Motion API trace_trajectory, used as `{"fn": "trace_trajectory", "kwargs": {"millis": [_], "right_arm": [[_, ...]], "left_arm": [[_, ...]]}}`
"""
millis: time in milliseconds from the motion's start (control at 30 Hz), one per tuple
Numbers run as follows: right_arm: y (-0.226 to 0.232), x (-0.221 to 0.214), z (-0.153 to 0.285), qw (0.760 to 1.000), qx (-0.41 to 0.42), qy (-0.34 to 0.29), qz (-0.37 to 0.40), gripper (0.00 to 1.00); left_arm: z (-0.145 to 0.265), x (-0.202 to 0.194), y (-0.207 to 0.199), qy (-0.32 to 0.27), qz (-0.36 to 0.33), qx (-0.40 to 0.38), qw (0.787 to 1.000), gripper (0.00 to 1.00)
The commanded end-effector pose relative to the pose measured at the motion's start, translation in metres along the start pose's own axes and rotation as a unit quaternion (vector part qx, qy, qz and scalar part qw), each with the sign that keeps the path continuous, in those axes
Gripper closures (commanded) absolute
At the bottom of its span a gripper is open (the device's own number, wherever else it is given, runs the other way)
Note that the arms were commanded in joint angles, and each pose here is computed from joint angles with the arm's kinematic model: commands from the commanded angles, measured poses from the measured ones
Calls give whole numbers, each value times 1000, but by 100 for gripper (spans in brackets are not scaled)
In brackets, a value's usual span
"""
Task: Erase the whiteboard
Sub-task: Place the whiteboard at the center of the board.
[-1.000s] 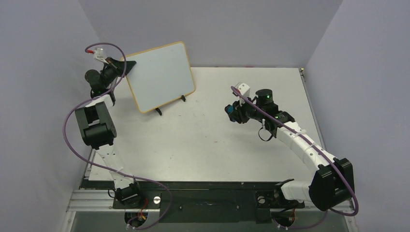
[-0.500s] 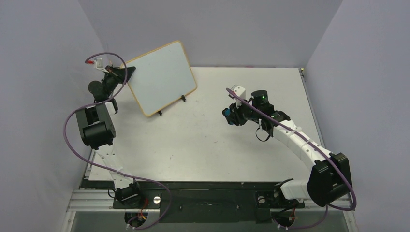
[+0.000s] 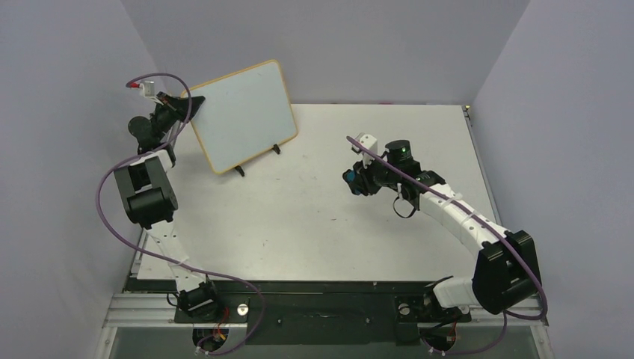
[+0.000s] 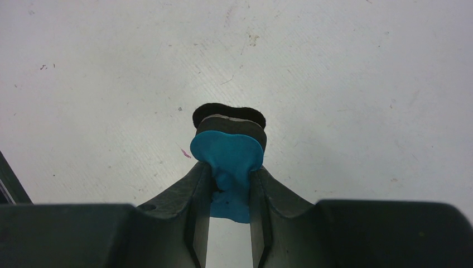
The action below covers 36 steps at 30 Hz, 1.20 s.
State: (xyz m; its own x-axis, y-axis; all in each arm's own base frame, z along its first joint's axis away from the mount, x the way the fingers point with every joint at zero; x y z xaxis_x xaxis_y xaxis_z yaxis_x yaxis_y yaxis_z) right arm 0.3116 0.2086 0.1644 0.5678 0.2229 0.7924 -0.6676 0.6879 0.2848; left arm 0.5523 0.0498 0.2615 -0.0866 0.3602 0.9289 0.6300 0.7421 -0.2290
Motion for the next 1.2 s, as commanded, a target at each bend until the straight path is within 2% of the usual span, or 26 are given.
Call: {"fn": "trace_trajectory", "kwargs": {"millis": [0,233,333,833,1000,1100,1167], "right_arm": [[2,16,-2,1000,3,-16,18,100],[5,11,-9,1000,6,-2,23,100],[6,10,-10,1000,8,3,25,100],[4,7,-13,1000,7,12,22,100],[4,7,-14,1000,7,13,23,100],[4,7,-13,1000,7,13,23,100],[5,7,-13,1000,7,13,22,100]], "left_arm": [[4,7,16,-4,-126,-23,992,96],[11,-12,26,8,-129,-26,991,95],[19,-24,31,14,-127,-18,992,91],[46,-46,42,20,-161,-1,987,86],[56,-55,43,24,-160,18,987,75],[60,-51,45,19,-161,30,986,64],[63,-46,48,15,-163,39,986,61]]}}
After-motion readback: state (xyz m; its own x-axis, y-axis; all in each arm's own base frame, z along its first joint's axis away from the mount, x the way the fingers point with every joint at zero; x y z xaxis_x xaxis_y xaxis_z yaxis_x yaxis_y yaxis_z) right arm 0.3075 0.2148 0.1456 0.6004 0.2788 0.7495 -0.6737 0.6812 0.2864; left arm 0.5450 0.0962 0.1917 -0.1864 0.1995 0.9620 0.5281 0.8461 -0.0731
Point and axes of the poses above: each gripper's point midway between its finger pads, its own z axis back along the fingers, its own y axis along the line the jaws close on, x = y × z, the point moved 1 cm from there along z, back along the fingers, and after that the axes turned 15 degrees about -z, right-handed, at the moved point
